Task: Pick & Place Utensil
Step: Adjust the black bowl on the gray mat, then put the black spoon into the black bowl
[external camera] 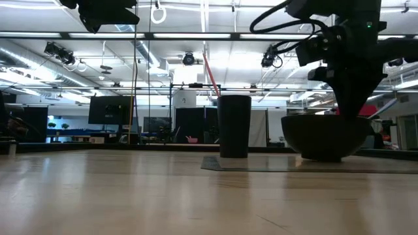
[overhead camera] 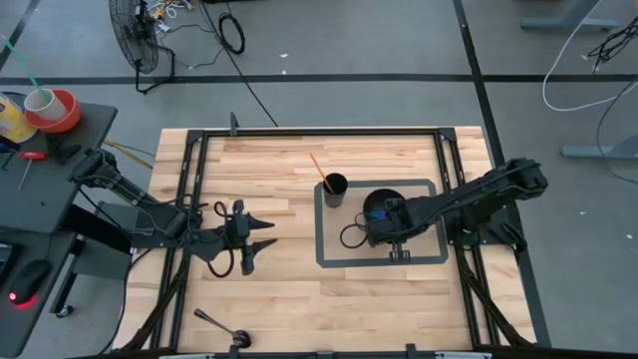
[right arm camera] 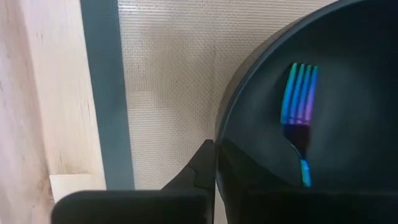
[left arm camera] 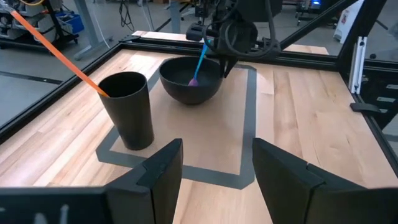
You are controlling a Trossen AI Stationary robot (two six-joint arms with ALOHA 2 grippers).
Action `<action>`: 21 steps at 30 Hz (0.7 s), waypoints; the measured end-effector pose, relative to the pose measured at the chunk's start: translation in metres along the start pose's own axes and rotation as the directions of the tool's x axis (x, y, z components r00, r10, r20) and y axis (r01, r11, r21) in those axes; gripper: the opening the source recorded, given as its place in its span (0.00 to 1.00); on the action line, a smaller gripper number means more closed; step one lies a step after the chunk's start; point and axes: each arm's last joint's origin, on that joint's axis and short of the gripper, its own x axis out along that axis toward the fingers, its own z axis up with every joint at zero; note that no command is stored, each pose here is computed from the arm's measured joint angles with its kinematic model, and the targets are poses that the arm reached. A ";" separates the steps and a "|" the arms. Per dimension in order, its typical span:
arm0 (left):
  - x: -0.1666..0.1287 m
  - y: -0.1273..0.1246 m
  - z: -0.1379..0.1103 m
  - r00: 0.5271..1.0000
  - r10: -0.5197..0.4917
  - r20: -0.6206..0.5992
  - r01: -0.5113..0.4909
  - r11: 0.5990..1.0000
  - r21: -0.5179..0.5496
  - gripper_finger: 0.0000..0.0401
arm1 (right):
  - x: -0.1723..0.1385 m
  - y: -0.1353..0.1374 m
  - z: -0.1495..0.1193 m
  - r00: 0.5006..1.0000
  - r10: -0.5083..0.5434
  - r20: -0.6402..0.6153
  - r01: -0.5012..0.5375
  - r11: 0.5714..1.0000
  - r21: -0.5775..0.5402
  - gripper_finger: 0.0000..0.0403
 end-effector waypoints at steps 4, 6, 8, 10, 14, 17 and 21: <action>0.000 0.000 0.000 1.000 0.000 0.000 0.000 1.000 0.001 0.49 | -0.004 -0.001 0.001 1.000 0.001 0.015 -0.001 1.000 0.007 0.04; 0.000 0.000 0.000 1.000 0.000 0.000 0.000 1.000 0.000 0.49 | -0.004 0.000 0.000 1.000 0.000 0.015 0.000 1.000 0.012 0.06; 0.000 0.000 0.000 1.000 0.000 0.000 0.000 1.000 0.001 0.49 | -0.004 0.000 0.001 1.000 0.001 0.017 -0.001 1.000 0.014 0.09; 0.000 0.000 0.000 1.000 0.000 0.000 0.000 1.000 0.001 0.49 | -0.004 0.000 0.001 1.000 0.000 0.017 -0.001 1.000 0.020 0.13; 0.000 0.000 0.000 1.000 0.000 0.000 0.000 1.000 0.001 0.49 | -0.004 0.000 0.001 1.000 0.001 0.018 -0.001 1.000 0.028 0.21; 0.000 0.000 0.000 1.000 0.000 0.000 0.000 1.000 0.000 0.49 | -0.004 0.000 0.001 1.000 0.001 0.018 -0.002 0.999 0.050 0.27; 0.000 -0.001 0.000 0.998 -0.052 -0.018 0.052 0.999 0.002 0.49 | -0.004 0.000 0.001 1.000 0.001 0.019 -0.002 0.997 0.078 0.35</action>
